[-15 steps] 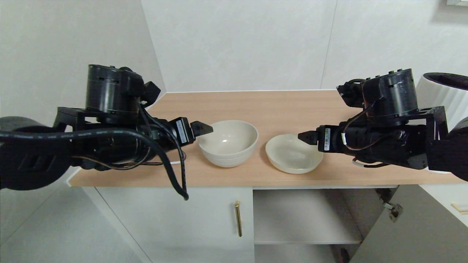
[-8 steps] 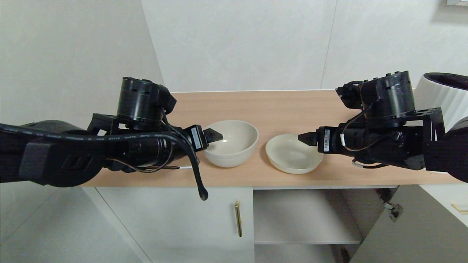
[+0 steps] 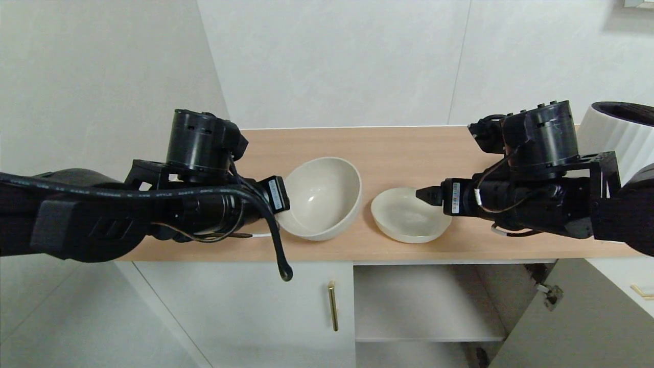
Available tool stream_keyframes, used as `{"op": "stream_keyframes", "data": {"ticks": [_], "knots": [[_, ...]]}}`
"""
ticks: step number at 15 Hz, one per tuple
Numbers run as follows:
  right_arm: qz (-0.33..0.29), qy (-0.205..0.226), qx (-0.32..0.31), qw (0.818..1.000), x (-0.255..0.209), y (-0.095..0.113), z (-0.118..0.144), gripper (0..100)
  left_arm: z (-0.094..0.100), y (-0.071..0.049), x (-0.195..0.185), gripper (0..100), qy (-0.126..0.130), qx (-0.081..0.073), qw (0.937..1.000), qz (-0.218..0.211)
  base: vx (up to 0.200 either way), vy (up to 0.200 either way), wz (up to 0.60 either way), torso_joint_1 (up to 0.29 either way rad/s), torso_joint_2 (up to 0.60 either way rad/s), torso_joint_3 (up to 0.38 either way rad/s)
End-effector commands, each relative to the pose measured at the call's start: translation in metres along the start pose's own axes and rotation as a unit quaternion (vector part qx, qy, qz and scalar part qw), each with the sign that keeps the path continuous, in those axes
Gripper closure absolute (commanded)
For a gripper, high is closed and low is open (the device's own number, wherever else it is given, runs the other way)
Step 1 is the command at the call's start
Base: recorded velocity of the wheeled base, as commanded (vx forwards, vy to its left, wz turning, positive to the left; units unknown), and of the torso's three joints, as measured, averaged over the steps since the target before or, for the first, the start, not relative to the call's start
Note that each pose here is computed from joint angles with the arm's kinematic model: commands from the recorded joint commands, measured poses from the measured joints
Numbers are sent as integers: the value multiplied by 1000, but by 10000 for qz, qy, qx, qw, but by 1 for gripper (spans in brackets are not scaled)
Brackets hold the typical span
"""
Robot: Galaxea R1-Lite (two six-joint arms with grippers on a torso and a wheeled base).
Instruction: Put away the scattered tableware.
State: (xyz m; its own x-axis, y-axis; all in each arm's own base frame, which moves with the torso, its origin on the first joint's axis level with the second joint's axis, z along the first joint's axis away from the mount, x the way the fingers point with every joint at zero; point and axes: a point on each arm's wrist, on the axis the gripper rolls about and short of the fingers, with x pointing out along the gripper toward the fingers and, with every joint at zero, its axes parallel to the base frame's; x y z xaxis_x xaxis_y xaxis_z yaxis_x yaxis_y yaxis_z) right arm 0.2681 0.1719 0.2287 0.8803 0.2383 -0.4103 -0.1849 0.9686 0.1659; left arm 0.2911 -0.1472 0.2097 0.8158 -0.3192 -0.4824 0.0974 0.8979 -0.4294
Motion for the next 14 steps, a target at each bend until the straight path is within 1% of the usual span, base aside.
{"op": "stream_keyframes", "data": {"ticks": [1,3,5,8,10,14], "knots": [[-48,7,-8,10000,3,0,-1,0,2,-1,-5,100,-63,-8,10000,-37,0,0,0,0,0,0],[-267,34,-55,9996,10,0,-5,0,4,-1,-9,100,-98,-12,9999,-68,0,0,0,0,0,0],[-589,56,-119,9982,21,1,-10,0,7,-3,-19,100,-193,-22,9997,-146,0,0,0,0,0,0],[-749,154,-191,9969,31,2,-16,0,9,-3,-25,100,-254,-29,9995,-193,0,0,0,0,0,0],[-826,219,-226,9961,38,2,-21,0,9,-3,-25,100,-247,-28,9995,-189,0,0,0,0,0,0],[-881,215,-234,9956,41,3,-21,0,9,-3,-25,100,-247,-20,9995,-189,0,0,0,0,0,0]]}}
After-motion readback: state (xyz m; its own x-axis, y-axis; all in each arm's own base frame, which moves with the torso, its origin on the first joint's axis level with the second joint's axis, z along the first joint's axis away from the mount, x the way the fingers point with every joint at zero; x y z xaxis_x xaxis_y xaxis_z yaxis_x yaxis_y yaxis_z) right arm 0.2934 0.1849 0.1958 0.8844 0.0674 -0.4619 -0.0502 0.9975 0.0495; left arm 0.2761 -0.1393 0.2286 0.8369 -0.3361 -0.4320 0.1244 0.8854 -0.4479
